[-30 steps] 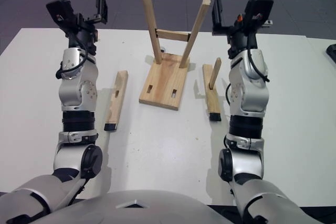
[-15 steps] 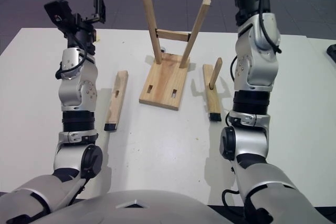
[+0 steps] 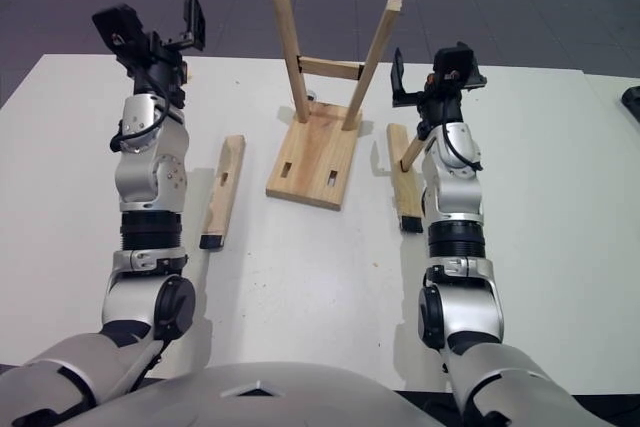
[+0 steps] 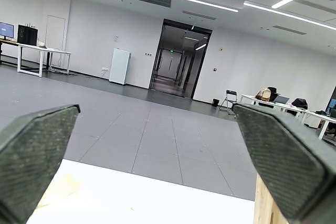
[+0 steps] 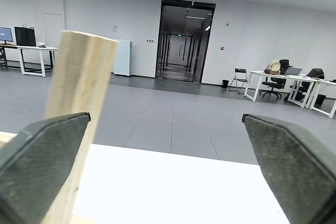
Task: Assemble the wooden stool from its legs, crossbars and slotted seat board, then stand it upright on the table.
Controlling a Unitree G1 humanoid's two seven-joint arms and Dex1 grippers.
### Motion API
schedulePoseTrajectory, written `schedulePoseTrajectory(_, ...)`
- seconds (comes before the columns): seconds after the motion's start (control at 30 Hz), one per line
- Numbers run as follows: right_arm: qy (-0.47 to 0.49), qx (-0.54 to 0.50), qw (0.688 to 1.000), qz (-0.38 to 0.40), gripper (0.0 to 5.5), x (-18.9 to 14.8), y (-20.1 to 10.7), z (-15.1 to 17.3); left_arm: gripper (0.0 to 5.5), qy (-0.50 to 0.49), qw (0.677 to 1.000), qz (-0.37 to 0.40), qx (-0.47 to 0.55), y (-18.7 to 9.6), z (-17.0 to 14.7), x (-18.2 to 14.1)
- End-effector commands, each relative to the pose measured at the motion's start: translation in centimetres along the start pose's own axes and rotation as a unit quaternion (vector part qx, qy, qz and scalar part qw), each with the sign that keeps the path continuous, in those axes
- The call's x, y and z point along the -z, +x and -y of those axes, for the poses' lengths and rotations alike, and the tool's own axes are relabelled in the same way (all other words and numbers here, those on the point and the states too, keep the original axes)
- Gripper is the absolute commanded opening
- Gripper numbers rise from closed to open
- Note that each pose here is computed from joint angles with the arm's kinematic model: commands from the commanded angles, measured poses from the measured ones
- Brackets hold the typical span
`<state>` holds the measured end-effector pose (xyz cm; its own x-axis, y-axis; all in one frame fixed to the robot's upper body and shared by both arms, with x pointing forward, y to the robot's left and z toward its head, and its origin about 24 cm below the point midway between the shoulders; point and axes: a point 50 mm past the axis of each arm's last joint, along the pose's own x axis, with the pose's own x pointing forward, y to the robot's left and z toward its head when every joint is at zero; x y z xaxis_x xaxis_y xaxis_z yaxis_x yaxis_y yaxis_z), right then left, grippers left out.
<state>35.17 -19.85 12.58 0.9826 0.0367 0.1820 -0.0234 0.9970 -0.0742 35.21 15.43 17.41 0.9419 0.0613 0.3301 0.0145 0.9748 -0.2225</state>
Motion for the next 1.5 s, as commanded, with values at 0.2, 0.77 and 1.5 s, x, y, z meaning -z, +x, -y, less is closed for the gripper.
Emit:
schedulePoseTrajectory(0.2, 0.026, -0.012, 0.998, 0.058, 5.39, -3.0, -1.5, -1.1, 5.40, -0.001, 1.000, 0.005, 0.004, 0.6, 0.0, -0.1)
schedulePoseTrajectory(0.77, 0.001, -0.018, 0.991, -0.133, 5.39, 1.1, -12.1, -2.3, 5.40, 0.025, 0.999, -0.005, -0.048, -1.7, -2.7, -0.1)
schedulePoseTrajectory(1.5, 0.015, -0.054, 0.907, -0.418, 3.41, 3.1, -11.3, 0.2, 5.40, 0.000, 0.989, -0.097, -0.115, -2.8, -2.7, 1.9)
